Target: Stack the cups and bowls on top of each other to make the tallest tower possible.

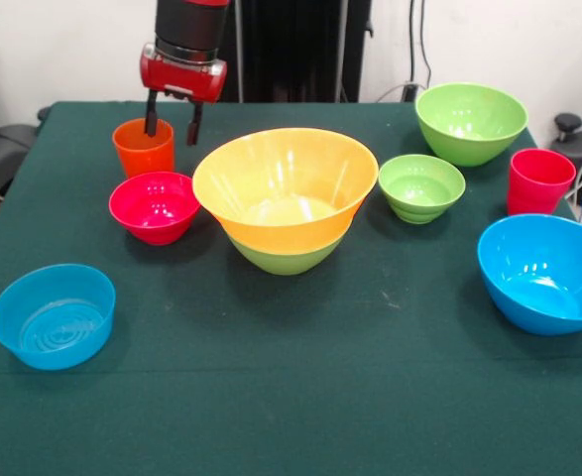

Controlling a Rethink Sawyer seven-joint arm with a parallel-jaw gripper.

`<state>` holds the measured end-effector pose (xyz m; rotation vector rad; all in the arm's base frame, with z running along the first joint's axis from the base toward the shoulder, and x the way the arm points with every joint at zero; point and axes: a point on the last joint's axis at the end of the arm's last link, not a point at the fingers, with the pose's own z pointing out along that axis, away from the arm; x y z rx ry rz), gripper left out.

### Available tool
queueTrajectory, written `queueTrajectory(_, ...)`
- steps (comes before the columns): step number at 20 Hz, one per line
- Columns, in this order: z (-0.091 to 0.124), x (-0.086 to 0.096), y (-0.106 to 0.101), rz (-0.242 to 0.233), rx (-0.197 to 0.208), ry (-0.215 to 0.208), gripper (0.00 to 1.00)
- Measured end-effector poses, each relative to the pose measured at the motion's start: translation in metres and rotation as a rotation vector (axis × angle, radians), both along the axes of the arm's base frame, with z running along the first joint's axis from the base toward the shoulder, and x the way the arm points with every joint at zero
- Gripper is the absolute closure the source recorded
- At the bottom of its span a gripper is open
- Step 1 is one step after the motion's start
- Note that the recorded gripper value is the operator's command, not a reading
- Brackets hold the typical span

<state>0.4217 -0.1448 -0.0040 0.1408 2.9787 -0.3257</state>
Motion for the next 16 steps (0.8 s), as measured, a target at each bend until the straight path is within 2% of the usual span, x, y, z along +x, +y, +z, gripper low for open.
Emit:
queueTrajectory(6,-0.009,-0.022,-0.008,-0.002,-0.013,0.022,0.00)
queueTrajectory(16,-0.025,-0.031,0.000,0.025,0.026,-0.017,0.00)
